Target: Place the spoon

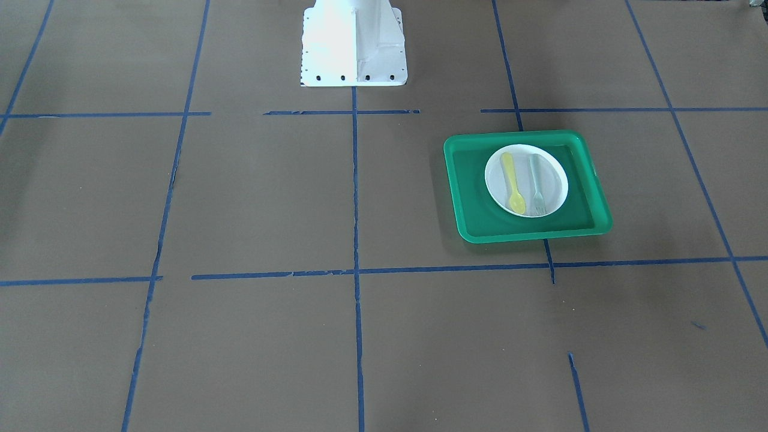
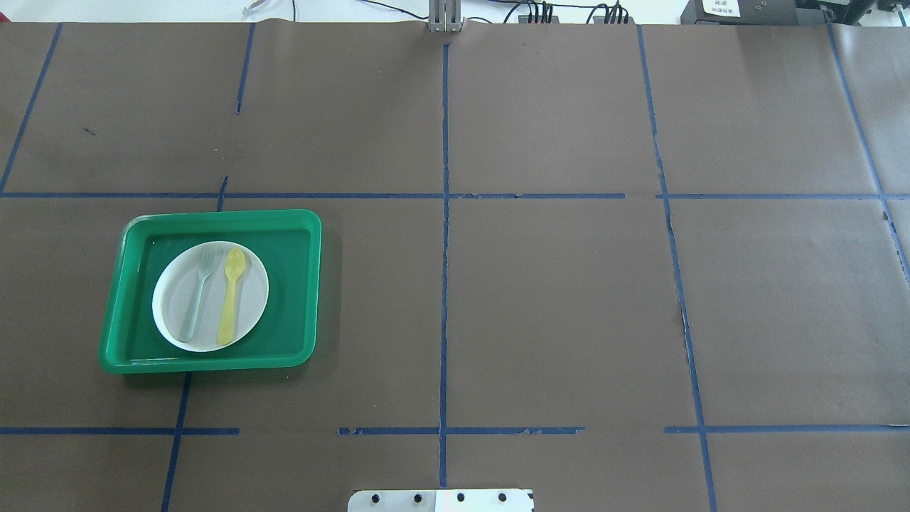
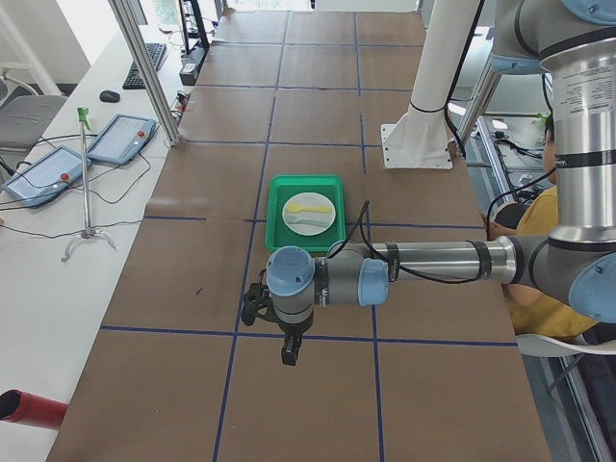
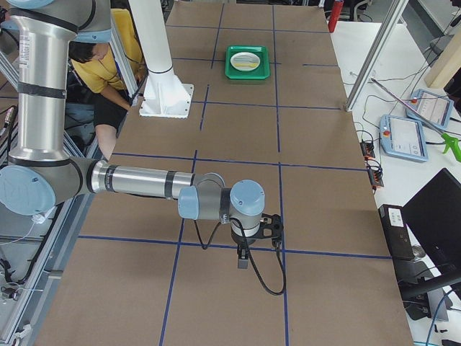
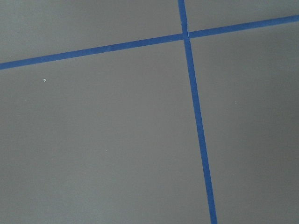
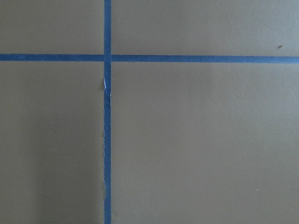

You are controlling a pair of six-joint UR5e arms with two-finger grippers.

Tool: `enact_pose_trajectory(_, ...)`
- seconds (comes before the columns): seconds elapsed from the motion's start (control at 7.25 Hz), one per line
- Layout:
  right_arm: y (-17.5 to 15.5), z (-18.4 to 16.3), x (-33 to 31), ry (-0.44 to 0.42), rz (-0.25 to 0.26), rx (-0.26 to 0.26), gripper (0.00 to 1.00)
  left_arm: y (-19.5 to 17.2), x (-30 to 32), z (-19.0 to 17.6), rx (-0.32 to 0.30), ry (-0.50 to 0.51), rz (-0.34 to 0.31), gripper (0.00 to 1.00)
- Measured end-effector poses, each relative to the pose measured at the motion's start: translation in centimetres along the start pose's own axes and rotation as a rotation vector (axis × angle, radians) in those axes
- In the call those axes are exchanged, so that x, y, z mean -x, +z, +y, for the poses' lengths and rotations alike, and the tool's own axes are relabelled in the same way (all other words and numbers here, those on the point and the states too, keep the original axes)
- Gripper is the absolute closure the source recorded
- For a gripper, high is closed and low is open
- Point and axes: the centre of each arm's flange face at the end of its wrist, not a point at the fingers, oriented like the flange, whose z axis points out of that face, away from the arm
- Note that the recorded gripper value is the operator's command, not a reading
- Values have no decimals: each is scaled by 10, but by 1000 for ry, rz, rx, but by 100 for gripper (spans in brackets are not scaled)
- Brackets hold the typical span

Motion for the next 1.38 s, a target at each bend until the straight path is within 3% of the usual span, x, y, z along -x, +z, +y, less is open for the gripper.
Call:
enact_pose_trajectory(0.41, 0, 0, 0, 0, 0, 0, 0, -11, -10, -11, -27, 29, -6, 0)
enact_pose_trajectory(0.69, 0, 0, 0, 1, 0, 0, 0, -33, -31, -36, -115, 113, -17, 0)
enact_pose_trajectory(0.97, 0, 0, 0, 1, 0, 0, 0, -51, -99, -61, -184, 121, 0, 0)
enact_pose_trajectory(1.38, 0, 0, 0, 1, 0, 0, 0, -43, -271, -82, -201, -3, 15, 0)
